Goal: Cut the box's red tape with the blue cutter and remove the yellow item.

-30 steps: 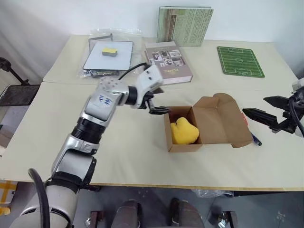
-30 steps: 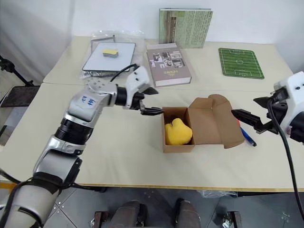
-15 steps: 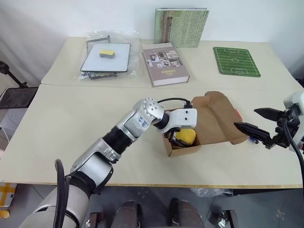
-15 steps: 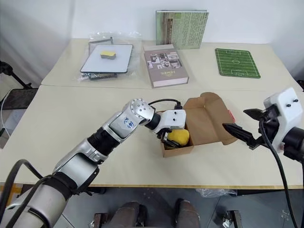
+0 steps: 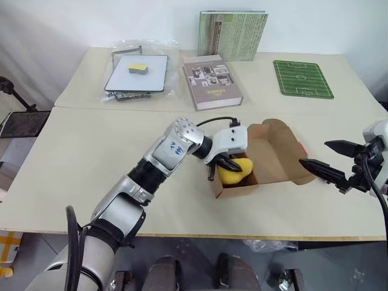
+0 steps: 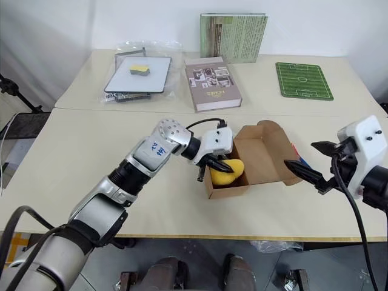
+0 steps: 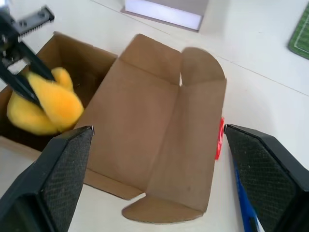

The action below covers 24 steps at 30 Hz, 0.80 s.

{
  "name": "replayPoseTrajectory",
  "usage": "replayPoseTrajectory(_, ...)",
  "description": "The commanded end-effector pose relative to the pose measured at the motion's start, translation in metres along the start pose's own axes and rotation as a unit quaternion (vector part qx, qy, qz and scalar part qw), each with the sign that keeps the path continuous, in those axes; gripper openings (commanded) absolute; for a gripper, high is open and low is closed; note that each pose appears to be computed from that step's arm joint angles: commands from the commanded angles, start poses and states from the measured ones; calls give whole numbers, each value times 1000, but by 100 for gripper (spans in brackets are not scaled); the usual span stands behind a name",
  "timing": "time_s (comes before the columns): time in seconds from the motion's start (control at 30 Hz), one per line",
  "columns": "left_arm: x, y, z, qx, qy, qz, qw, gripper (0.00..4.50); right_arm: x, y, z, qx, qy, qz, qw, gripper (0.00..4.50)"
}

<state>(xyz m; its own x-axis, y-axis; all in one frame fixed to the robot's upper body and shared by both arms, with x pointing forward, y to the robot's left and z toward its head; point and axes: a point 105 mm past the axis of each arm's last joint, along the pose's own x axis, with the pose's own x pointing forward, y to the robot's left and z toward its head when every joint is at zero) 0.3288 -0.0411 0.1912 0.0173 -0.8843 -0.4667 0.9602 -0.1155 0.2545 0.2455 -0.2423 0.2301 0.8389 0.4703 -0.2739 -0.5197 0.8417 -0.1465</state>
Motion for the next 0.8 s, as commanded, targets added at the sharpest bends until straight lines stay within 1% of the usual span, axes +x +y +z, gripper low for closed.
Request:
replayPoseTrajectory(0.03, -16, 4, 34, 5, -75, 25, 997, 8, -6, 3, 15, -17, -36, 20, 999, 450)
replayPoseTrajectory(0.13, -29, 12, 43, -8, -99, 63, 993, 8, -7, 6, 19, -23, -51, 45, 997, 450)
replayPoseTrajectory(0.17, -37, 19, 46, -12, -108, 89, 990, 8, -7, 9, 21, -29, -57, 60, 996, 450)
replayPoseTrajectory(0.2, -45, 25, 46, -21, -110, 117, 987, 8, -7, 11, 23, -34, -59, 72, 995, 450)
replayPoseTrajectory(0.27, -62, 42, 39, -24, -87, 189, 978, 8, -5, 14, 23, -43, -58, 90, 993, 450)
replayPoseTrajectory(0.33, -90, 59, 17, -39, -39, 282, 958, 8, 1, 11, 26, -49, -60, 98, 992, 450)
replayPoseTrajectory(0.37, -102, 63, 5, -45, -13, 317, 947, 8, 3, 9, 27, -50, -61, 101, 992, 450)
replayPoseTrajectory(0.43, -122, 65, -15, -75, 16, 368, 926, 8, 9, 6, 27, -52, -61, 109, 991, 450)
replayPoseTrajectory(0.53, -158, 57, -55, -124, 78, 447, 882, 8, 21, 5, 29, -58, -60, 130, 988, 450)
replayPoseTrajectory(0.63, -181, 42, -78, -165, 112, 492, 847, 8, 31, 2, 30, -62, -57, 149, 985, 450)
replayPoseTrajectory(0.73, -195, 24, -100, -200, 148, 510, 824, 8, 43, 1, 31, -67, -55, 168, 982, 450)
replayPoseTrajectory(0.8, -201, 18, -107, -212, 156, 520, 813, 80, 49, -1, 33, -71, -55, 177, 980, 450)
